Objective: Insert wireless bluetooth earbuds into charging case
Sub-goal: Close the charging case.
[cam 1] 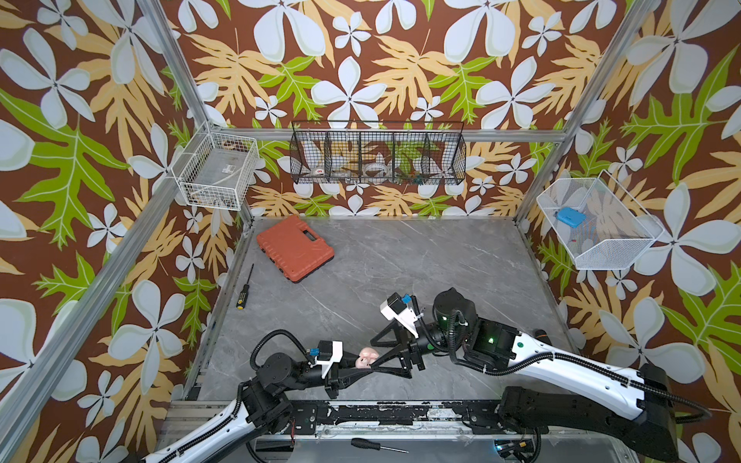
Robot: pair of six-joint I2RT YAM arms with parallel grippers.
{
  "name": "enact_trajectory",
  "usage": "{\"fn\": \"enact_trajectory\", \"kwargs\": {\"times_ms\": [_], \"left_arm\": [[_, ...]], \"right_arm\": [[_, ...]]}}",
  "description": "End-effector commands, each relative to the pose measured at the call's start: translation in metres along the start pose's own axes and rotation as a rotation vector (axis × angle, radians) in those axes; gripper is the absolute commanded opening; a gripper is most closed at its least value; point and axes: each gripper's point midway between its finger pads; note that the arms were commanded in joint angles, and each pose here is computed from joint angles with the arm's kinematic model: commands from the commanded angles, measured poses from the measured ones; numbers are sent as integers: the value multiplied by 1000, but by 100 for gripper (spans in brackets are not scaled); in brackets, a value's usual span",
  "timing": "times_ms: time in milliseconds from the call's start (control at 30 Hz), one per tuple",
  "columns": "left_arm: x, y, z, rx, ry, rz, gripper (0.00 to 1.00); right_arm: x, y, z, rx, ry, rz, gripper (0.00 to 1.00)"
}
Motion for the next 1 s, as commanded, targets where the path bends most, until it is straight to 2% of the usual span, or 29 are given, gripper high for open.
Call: {"fn": "enact_trajectory", "kwargs": {"times_ms": [0,633,800,967], "left_arm": [[0,-9,-2,11,6,-37,0],[0,-6,4,-10,-25,-30,0],[0,-5,7,-18,-42,-31,0],[0,-6,12,-34,-68,-37,0]], "right_arm": [[1,-3,5,-18,-29,-8,84],[-5,-3,39,-81,-135,-7,79],[-30,-30,31,-173,70,-82,79],[-56,-54,7,-197,300,-164,80]]}}
Point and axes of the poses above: each gripper's point midway between its finger pads, its own x axis out along the fingers, its own z axis along the line the jaws close on, y = z × x, and after that the axes turned 7 degrees about -x, right-handed
